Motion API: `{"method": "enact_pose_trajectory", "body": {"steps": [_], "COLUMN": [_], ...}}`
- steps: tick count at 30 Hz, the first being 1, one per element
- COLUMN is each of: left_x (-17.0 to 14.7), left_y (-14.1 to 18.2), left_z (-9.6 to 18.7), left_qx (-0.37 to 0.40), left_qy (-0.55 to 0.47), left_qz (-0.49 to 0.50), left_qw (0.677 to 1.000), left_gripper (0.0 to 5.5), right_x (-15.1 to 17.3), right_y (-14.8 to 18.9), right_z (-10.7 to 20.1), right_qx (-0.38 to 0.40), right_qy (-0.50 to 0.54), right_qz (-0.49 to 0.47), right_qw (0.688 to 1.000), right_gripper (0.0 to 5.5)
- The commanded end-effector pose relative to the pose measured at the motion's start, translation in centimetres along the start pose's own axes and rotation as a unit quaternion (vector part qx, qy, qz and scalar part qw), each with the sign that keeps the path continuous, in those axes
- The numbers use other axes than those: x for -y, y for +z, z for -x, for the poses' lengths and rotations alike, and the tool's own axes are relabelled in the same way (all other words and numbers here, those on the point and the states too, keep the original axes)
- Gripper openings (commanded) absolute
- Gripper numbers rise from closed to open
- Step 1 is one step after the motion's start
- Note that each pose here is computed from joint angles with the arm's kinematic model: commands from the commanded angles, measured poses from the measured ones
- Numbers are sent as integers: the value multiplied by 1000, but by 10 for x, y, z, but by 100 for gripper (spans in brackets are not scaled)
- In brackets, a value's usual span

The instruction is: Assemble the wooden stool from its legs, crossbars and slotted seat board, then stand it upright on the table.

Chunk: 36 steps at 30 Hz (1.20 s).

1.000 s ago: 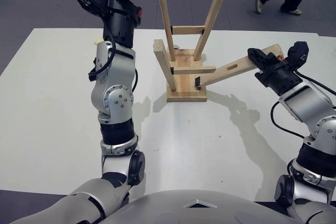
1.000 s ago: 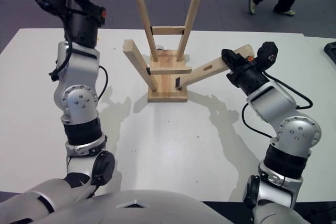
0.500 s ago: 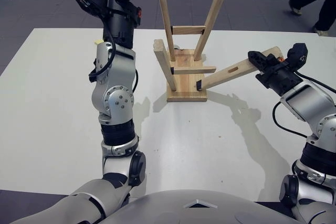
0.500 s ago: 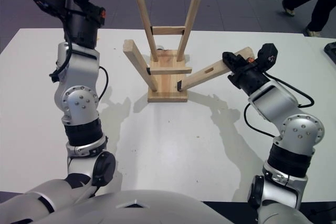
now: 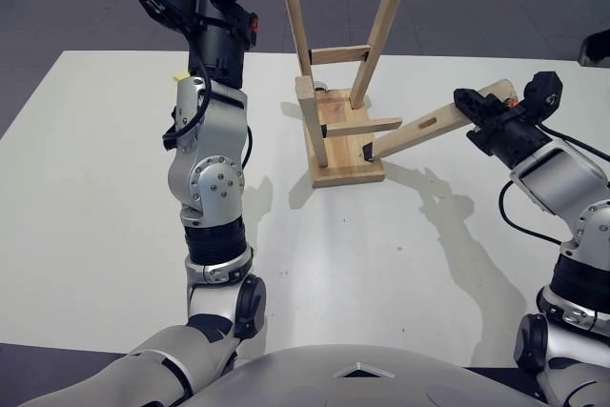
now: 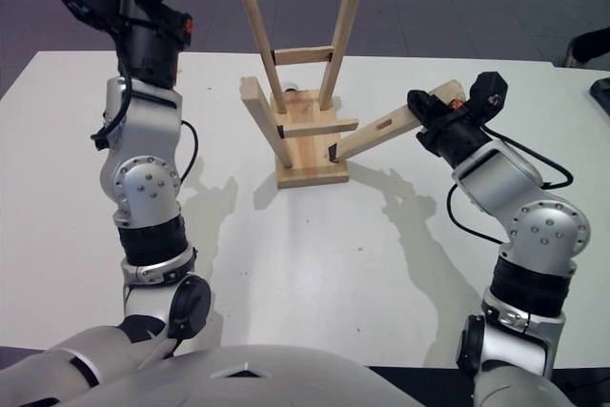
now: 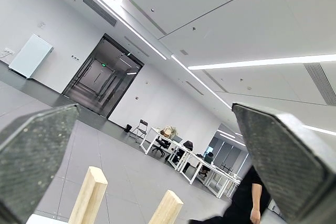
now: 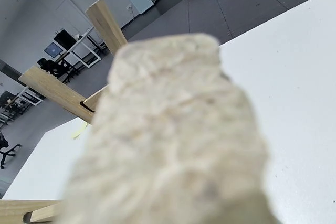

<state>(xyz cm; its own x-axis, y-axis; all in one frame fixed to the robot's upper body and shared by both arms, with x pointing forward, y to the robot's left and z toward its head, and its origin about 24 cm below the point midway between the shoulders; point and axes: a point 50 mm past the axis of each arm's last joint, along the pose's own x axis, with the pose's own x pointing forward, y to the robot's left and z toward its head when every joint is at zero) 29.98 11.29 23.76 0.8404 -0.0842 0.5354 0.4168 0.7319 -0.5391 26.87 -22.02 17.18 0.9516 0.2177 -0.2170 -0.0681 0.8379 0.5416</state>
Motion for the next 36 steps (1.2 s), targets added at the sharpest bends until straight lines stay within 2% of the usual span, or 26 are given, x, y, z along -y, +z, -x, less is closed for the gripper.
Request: {"method": "enact_pose_trajectory", "body": {"steps": [1, 5, 13, 24, 36], "left_x": [7, 12, 15, 16, 16], "left_y": [1, 3, -1, -2, -8], "left_z": [-1, -2, -5, -10, -13], "left_qx": [2, 4, -13, -27, -40], "left_qy": [-6, -14, -29, -41, -50], "left_qz": [-3, -2, -5, -8, -7], "left_qw": [1000, 1000, 999, 999, 998], "left_gripper": [540, 540, 540, 540, 540], "right_x": [2, -1, -1, -26, -31], "right_y": [-3, -8, -23, -18, -26], "right_z": [-2, -5, -12, -21, -29], "right_qx": [-27, -37, -59, -31, -42], "right_qy": [-37, -35, -45, -1, 1], "right_qz": [75, 102, 91, 104, 120], "right_qw": [996, 993, 993, 994, 992], "right_gripper": [100, 100, 100, 100, 100]}}
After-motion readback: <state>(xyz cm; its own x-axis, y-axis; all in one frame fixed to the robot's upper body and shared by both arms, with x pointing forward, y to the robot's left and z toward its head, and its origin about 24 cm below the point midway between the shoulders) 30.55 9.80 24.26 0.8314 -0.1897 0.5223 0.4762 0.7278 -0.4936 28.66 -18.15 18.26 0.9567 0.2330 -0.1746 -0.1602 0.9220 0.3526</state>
